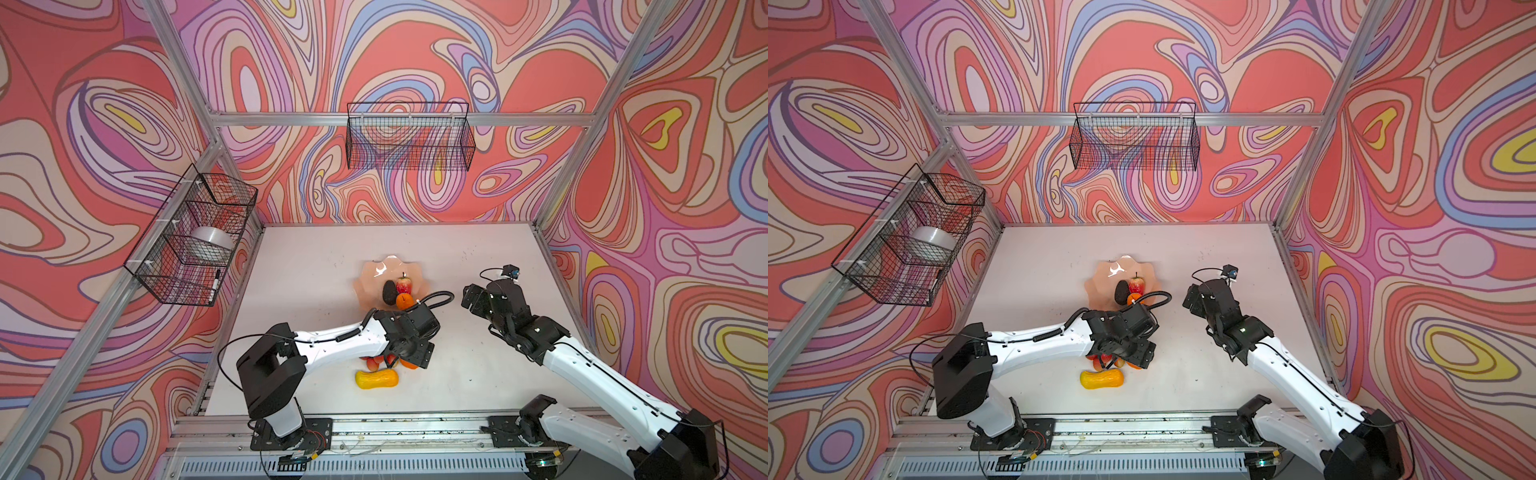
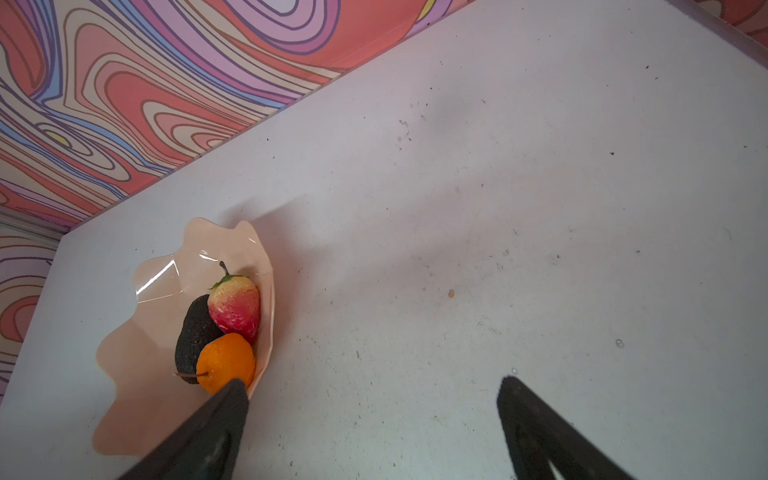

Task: Place and organize the fake fruits in the fruit bowl
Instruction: 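Grasp the large orange fruit with the left gripper, then carry the orange fruit into the bowl and open the left gripper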

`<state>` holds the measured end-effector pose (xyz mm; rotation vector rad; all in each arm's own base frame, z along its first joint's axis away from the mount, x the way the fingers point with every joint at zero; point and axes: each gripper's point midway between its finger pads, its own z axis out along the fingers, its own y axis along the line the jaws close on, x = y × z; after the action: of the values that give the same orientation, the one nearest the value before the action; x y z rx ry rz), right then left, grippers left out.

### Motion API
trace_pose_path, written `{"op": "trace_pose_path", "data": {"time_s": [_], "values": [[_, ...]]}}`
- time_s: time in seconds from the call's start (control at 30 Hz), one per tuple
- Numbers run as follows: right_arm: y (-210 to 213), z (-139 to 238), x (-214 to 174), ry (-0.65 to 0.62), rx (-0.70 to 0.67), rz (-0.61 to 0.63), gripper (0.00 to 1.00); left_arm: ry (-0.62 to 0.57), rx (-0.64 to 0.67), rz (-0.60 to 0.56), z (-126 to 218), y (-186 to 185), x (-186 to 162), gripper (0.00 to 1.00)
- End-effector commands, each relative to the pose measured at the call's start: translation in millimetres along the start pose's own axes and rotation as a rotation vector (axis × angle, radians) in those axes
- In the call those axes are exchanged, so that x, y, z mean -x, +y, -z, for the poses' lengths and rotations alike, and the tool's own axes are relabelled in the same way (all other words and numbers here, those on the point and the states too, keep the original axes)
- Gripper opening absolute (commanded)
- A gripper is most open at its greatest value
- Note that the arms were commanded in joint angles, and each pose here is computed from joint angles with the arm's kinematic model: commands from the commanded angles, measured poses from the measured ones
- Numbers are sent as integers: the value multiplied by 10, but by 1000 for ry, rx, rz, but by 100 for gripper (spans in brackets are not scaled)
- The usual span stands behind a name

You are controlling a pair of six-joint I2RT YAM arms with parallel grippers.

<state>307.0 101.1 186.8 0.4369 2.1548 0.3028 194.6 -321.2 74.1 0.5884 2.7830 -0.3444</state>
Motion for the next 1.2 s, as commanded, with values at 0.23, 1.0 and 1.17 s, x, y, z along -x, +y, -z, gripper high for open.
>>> {"op": "trace_pose_path", "data": {"time_s": [0.23,1.0,1.17], "values": [[-138,26,-26,-15,-33,0,98,10,-29,8,-23,-95,31,48],[-147,125,38,-37,-23,-18,97,-604,-559,201,1814,577,1101,34],[-138,125,35,-32,-20,-25,98,-667,-493,277,1596,1088,1332,34]]}}
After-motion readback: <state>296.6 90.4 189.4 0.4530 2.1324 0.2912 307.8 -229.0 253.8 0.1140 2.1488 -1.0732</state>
